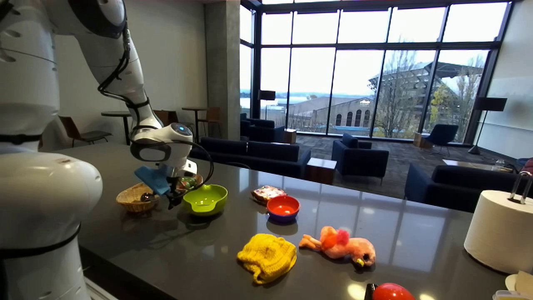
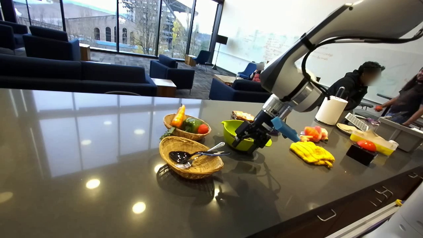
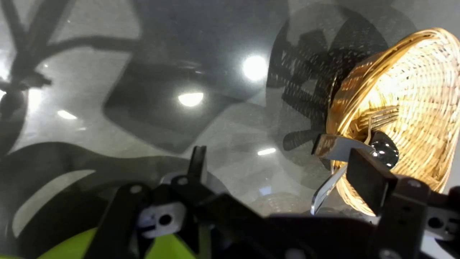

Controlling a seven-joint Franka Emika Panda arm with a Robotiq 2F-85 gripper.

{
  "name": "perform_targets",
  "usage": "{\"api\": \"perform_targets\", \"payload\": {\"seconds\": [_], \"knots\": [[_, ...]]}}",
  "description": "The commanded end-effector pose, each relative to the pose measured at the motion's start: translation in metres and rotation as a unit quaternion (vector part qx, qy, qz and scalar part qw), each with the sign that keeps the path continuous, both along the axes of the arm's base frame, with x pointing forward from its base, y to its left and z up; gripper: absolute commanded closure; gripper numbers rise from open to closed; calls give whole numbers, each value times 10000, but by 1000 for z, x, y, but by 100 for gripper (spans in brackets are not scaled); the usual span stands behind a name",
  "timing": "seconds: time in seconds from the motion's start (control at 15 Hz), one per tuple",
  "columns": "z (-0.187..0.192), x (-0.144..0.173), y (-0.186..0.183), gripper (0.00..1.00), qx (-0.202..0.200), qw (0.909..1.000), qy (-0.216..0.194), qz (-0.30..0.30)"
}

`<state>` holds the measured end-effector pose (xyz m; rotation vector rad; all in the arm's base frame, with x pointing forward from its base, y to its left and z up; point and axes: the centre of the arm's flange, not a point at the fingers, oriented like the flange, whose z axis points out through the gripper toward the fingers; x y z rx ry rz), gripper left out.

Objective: Use the black spoon to mix the contents of the green bowl

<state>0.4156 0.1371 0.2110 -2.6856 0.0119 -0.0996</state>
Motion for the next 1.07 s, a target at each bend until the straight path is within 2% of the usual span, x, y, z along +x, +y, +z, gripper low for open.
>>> {"api": "perform_targets", "payload": {"seconds": [0.0,0.4,1.0], "knots": [[-8,13,-2,0,239,9997,-47,74],[-9,19,-1,0,603,9980,44,174],[-10,9,14,0,1053,9927,379,449]]}}
